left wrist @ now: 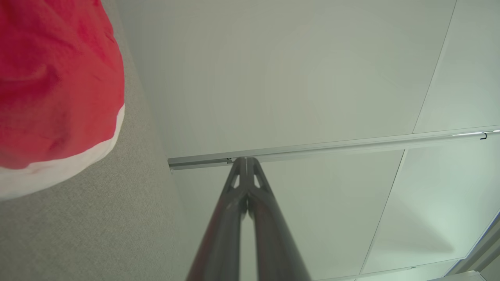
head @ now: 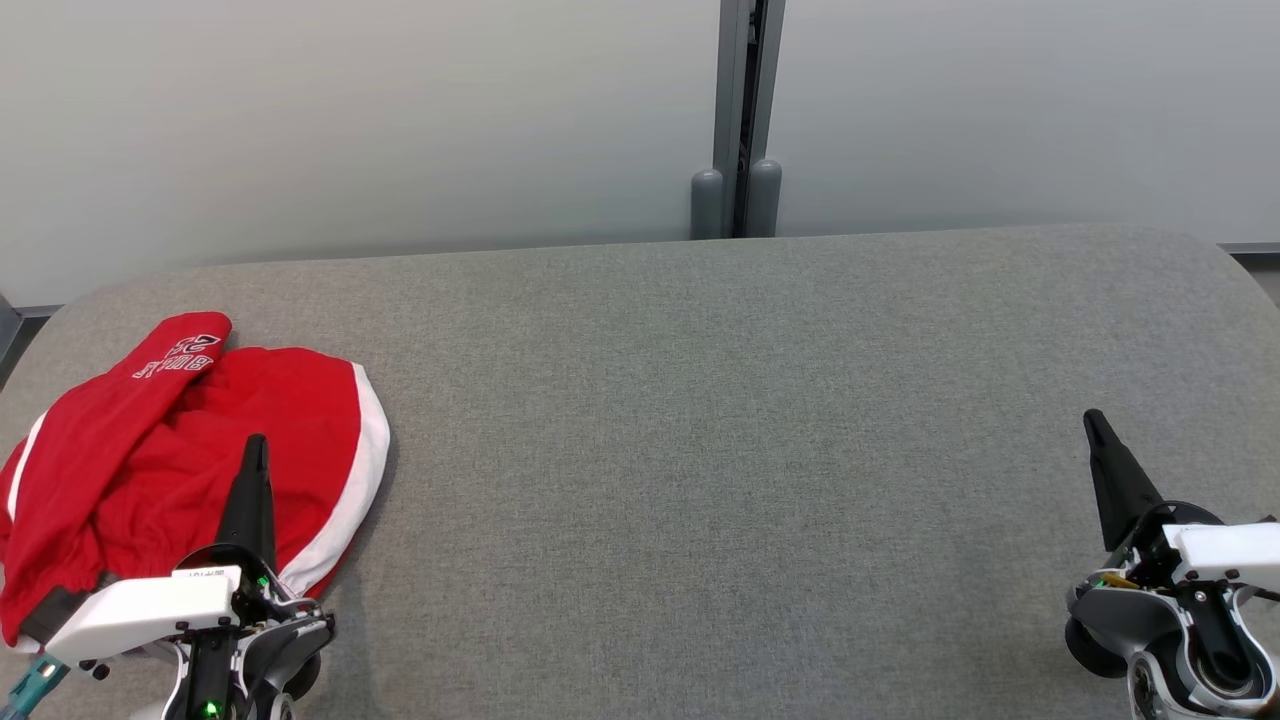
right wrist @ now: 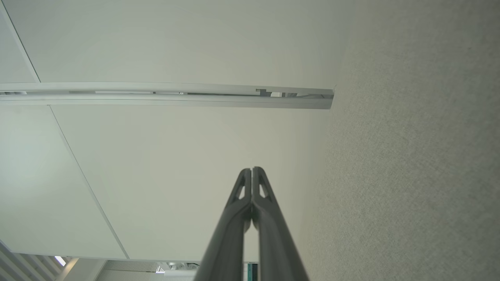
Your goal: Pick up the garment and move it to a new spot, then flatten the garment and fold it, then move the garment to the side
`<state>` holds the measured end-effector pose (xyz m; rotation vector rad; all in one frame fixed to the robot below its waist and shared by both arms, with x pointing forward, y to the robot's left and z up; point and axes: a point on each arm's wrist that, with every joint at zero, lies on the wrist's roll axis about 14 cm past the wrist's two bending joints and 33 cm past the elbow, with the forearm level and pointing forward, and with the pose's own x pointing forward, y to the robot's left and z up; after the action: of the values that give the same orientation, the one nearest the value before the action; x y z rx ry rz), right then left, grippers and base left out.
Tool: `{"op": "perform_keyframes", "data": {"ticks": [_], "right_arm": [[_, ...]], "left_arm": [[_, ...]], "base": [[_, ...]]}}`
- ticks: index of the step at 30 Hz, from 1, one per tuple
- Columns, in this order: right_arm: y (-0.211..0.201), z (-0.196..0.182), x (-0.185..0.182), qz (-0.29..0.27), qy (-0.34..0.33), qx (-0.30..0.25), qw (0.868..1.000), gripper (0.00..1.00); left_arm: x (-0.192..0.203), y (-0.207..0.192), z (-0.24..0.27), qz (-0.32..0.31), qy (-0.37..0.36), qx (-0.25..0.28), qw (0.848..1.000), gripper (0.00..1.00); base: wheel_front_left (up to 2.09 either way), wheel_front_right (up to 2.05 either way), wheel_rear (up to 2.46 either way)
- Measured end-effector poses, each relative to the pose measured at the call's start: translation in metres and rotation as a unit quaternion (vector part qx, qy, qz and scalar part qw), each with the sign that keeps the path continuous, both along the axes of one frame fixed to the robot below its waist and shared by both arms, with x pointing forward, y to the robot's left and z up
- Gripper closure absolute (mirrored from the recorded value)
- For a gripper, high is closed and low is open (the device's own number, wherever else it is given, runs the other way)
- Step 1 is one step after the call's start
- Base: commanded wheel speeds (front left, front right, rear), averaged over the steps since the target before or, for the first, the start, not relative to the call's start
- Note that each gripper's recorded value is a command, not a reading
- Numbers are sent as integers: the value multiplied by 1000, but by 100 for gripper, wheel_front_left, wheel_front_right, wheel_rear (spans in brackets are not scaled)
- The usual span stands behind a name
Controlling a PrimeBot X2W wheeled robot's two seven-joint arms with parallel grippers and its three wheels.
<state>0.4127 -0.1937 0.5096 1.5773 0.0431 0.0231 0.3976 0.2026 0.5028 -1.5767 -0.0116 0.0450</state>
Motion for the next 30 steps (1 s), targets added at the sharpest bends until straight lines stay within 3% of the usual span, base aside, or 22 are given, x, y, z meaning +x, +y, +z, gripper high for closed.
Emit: {"op": "perform_keyframes", "data": {"ticks": [3, 4, 11, 25, 30], "right_arm": [[0, 0, 0, 0, 0, 0, 1000, 100], [0, 0, 0, 0, 1, 0, 1000, 0], [9, -42, -22, 3, 60, 13, 998, 0], [11, -17, -16, -12, 20, 5, 1000, 0], [14, -9, -14, -12, 7, -1, 1000, 0]], "left_arm": [[0, 0, 0, 0, 0, 0, 1000, 100], [0, 0, 0, 0, 1, 0, 1000, 0], [-23, -5, -45, 3, 67, -13, 998, 0], [-19, -6, -30, 17, 43, -6, 999, 0], [-17, -5, -23, 21, 34, 19, 999, 0]], "base": [[0, 0, 0], [0, 0, 0], [0, 0, 0], [0, 0, 0], [0, 0, 0]]}}
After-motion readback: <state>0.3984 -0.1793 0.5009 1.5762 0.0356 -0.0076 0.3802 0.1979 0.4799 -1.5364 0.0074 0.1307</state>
